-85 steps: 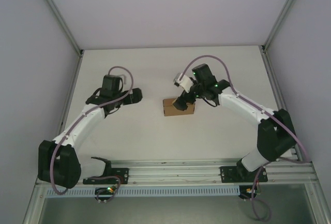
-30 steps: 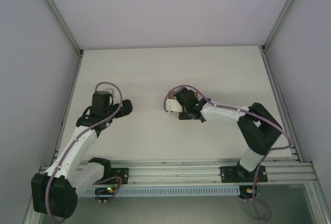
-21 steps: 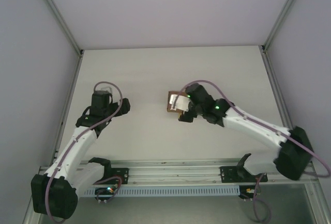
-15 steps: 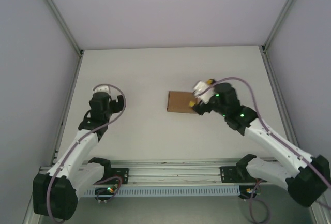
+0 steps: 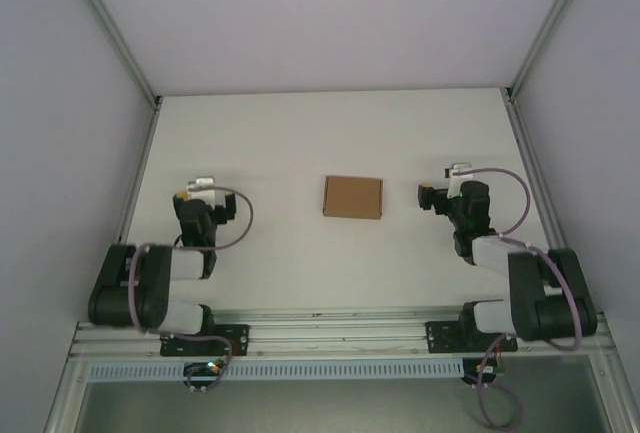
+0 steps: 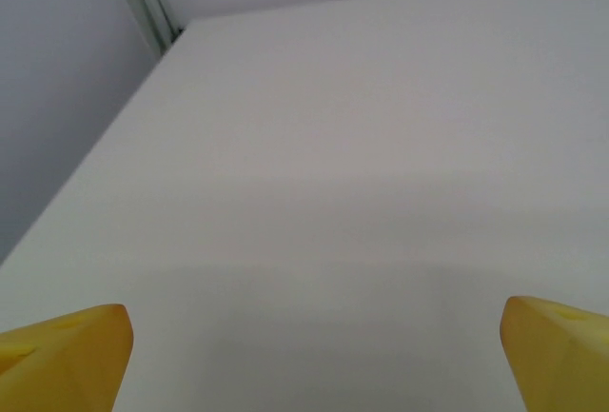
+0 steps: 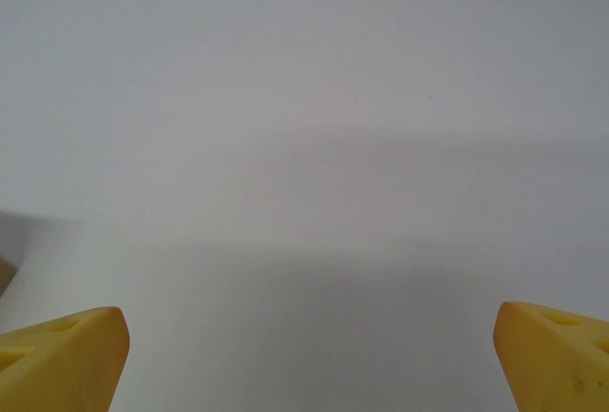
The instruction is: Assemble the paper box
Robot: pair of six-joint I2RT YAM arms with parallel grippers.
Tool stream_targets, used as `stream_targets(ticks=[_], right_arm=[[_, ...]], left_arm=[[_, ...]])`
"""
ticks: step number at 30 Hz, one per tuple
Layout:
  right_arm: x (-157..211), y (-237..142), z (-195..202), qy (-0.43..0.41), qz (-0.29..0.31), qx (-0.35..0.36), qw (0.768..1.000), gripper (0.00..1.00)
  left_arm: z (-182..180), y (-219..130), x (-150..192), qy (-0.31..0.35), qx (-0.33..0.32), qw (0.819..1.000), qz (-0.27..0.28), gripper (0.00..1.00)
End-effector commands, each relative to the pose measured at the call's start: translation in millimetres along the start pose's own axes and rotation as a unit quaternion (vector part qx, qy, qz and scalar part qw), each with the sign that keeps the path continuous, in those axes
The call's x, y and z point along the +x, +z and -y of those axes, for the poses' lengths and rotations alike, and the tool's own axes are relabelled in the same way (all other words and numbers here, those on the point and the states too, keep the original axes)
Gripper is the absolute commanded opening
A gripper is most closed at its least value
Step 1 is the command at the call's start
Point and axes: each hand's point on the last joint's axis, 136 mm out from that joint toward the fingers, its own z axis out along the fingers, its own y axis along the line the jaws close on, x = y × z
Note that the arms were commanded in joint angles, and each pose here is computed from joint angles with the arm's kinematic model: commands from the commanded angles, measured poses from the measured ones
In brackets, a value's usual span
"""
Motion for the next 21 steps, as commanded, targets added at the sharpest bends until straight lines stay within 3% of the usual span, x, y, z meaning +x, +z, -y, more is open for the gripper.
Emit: stream_targets(ticks=[1,2,4,5,15,21], right_arm=[[-25.6,15.1,2.1,0.032,0.081,-0.009,0.996,0.99],[-28.7,22.1,-0.7,0.032,0.084,-0.017,0.996,1.00],[-22.7,27.4,-3.5,0.023,0.035,-0.021,0.999,1.00],[-25.0,26.5,-5.3,0.018,0.054,-0.019,0.998,1.00],[-24.3,26.9,-9.6,0.012,0.047,-0.028,0.998,1.00],[-25.1,27.1,-9.1,0.012,0.048,-0.027,0.998,1.00]], left_arm=[[-9.8,10.6,-13.5,-0.022,-0.007,0.999,0.036,1.00],[-13.4,11.0,-9.1,-0.037,-0.002,0.999,0.013,1.00],[-20.2,15.7,-13.6,-0.038,-0.013,0.999,0.033,1.00],[-20.9,15.3,-13.3,-0.040,-0.015,0.999,0.032,1.00],[-19.3,31.6,-10.9,-0.036,-0.017,0.999,-0.018,1.00],[-17.7,31.5,-11.1,-0.032,-0.012,0.999,-0.015,1.00]])
